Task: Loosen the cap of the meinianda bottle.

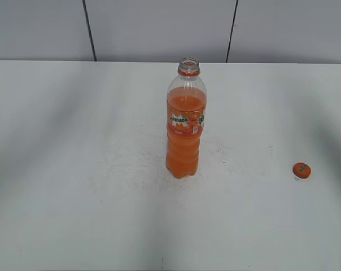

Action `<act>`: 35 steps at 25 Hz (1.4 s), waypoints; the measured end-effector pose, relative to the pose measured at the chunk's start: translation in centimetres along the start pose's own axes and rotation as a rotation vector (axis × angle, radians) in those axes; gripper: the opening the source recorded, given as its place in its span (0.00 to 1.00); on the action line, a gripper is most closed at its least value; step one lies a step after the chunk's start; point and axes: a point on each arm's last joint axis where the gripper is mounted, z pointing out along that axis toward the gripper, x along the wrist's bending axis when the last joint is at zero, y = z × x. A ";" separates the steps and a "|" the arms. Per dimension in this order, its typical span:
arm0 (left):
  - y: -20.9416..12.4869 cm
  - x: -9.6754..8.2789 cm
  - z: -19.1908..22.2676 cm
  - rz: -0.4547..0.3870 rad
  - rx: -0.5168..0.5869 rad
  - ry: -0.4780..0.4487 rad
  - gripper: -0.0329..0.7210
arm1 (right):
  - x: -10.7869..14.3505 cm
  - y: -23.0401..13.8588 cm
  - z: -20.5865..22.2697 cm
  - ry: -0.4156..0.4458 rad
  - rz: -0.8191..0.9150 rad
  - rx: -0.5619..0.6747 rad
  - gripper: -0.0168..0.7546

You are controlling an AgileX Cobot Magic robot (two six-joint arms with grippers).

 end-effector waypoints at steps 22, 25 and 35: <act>-14.4 5.1 -0.8 -0.176 0.591 0.536 0.81 | 0.1 -1.3 -1.8 -0.005 -0.067 0.126 0.74; -14.8 5.0 -1.6 -0.229 0.761 0.525 0.81 | 0.2 -1.0 -2.2 -0.007 -0.071 0.109 0.74; -12.4 2.6 -3.1 -0.526 1.084 0.277 0.77 | 0.1 -1.3 -3.3 -0.026 -0.083 0.080 0.74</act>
